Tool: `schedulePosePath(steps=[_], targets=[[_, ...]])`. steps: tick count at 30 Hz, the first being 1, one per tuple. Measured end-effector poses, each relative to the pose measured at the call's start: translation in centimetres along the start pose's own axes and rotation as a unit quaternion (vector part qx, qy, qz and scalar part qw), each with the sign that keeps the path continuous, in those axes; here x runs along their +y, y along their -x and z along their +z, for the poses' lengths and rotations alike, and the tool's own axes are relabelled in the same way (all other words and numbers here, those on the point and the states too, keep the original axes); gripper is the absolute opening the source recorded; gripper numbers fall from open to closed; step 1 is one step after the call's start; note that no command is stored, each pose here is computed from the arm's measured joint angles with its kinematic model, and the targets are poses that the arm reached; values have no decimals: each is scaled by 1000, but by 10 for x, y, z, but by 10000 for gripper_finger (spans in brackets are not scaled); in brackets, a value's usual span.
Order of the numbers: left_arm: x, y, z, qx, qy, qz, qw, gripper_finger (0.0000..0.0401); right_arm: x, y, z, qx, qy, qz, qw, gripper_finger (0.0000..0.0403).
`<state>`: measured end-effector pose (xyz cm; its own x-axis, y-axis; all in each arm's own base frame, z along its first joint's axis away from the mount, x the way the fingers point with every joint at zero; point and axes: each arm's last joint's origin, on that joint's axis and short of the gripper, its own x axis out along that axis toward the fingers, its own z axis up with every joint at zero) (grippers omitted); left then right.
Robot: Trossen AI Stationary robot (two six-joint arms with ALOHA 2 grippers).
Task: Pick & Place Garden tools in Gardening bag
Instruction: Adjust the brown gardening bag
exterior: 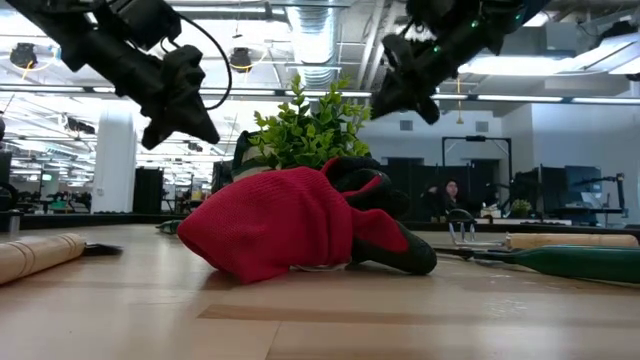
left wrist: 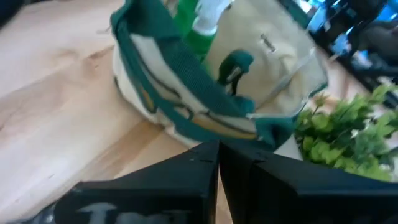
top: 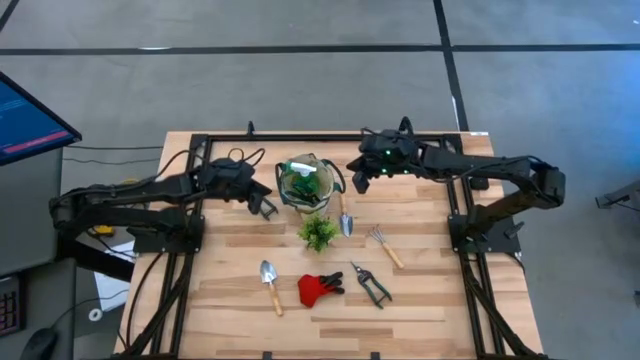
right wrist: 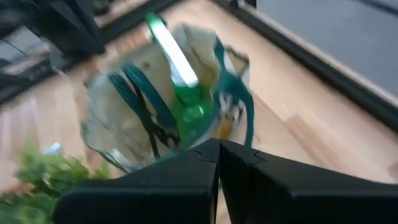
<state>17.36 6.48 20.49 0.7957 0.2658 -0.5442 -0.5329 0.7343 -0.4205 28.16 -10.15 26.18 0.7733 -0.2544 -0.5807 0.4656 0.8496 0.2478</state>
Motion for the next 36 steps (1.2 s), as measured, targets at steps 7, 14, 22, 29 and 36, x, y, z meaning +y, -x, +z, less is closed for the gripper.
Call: schedulePosePath(steps=[7, 14, 22, 29, 36], targets=[[6, -7, -11, 15, 6, 8, 1000, 2, 0, -32, -13, 36, -10, 0, 999, 0], [11, -21, -19, 41, 18, 17, 999, 2, -9, -60, -23, 53, -21, -2, 998, 0], [11, -58, -20, 29, 28, -19, 999, 2, -25, -70, -21, 56, -44, 36, 997, 0], [10, -80, -22, 29, 42, -81, 995, 2, -34, -74, -13, 29, -51, 77, 995, 0], [10, -92, -23, 8, 48, -100, 994, 2, -39, -90, -4, 29, -43, 96, 994, 0]])
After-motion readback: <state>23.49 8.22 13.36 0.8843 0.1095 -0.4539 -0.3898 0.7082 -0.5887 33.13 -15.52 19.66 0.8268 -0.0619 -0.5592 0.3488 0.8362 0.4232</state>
